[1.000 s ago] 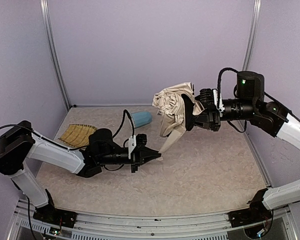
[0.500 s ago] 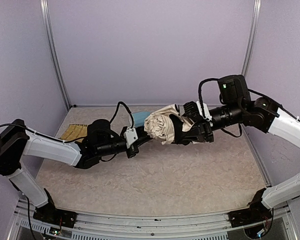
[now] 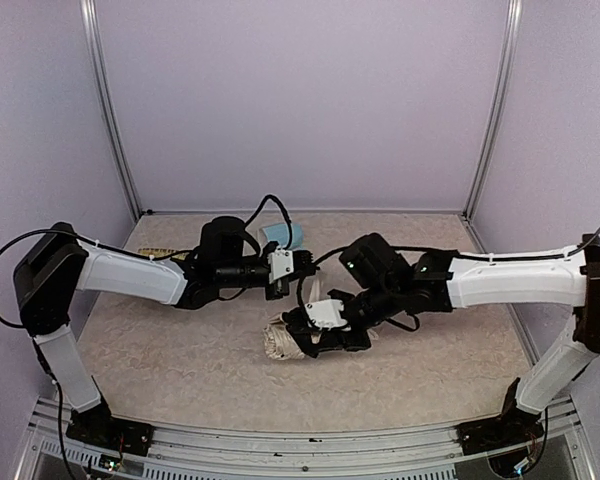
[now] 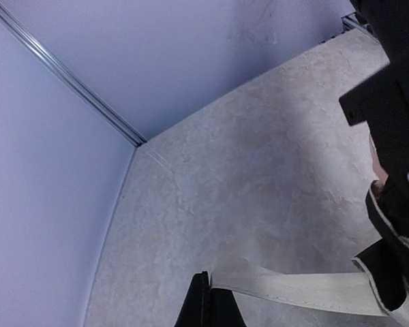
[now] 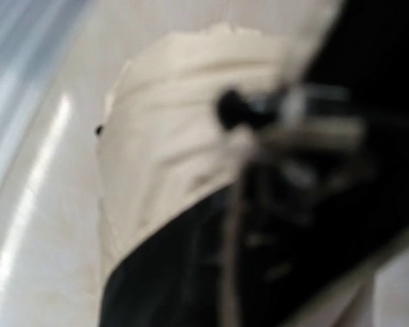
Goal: Put away the umbrella
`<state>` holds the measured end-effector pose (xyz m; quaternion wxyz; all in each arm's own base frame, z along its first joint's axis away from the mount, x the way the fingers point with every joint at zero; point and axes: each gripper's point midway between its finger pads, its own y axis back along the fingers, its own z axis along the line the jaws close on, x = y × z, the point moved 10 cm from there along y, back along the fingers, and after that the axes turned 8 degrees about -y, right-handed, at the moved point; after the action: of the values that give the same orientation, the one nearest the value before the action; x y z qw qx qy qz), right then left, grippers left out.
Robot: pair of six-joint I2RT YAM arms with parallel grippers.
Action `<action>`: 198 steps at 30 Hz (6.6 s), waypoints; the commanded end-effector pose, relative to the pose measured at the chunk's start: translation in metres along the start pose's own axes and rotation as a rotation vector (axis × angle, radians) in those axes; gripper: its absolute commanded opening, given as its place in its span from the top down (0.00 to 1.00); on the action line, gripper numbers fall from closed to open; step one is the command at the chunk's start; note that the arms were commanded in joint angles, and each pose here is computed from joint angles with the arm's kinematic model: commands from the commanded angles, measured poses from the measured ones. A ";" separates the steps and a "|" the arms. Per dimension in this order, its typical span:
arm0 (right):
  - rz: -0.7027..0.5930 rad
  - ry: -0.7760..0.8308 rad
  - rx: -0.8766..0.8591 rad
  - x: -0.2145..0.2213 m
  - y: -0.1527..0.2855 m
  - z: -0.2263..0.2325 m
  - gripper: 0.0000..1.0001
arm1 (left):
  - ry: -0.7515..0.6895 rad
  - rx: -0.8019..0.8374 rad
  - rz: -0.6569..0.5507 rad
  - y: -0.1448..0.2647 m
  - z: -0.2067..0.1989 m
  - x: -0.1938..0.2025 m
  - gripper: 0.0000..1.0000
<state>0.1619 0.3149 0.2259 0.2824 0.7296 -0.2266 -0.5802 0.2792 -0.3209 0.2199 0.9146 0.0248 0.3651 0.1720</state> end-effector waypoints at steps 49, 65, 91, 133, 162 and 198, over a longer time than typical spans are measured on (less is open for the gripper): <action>0.540 -0.672 -0.594 0.145 -0.126 0.008 1.00 | 0.045 0.177 0.380 0.066 -0.167 -0.033 0.05; 0.383 -0.590 -0.363 0.108 -0.102 -0.032 0.69 | 0.222 0.546 0.684 0.028 -0.194 0.015 0.67; -0.011 -0.662 0.219 0.074 0.046 -0.039 0.13 | 0.083 0.735 0.839 0.034 -0.237 0.032 1.00; -0.552 -1.215 -0.077 0.136 -0.004 -0.158 1.00 | 0.225 0.751 0.728 0.027 -0.219 0.010 1.00; -0.655 -0.474 0.102 0.085 0.057 -0.040 1.00 | 0.947 0.937 0.563 -0.010 -0.150 0.062 1.00; -0.609 0.237 0.103 0.023 -0.005 0.043 1.00 | 1.164 0.932 0.453 -0.029 -0.141 0.109 1.00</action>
<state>0.1571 0.2745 0.1399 0.1021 0.7657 -0.1889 -0.6062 0.2402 -0.3418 0.0740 0.4501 0.3920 0.8003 0.0565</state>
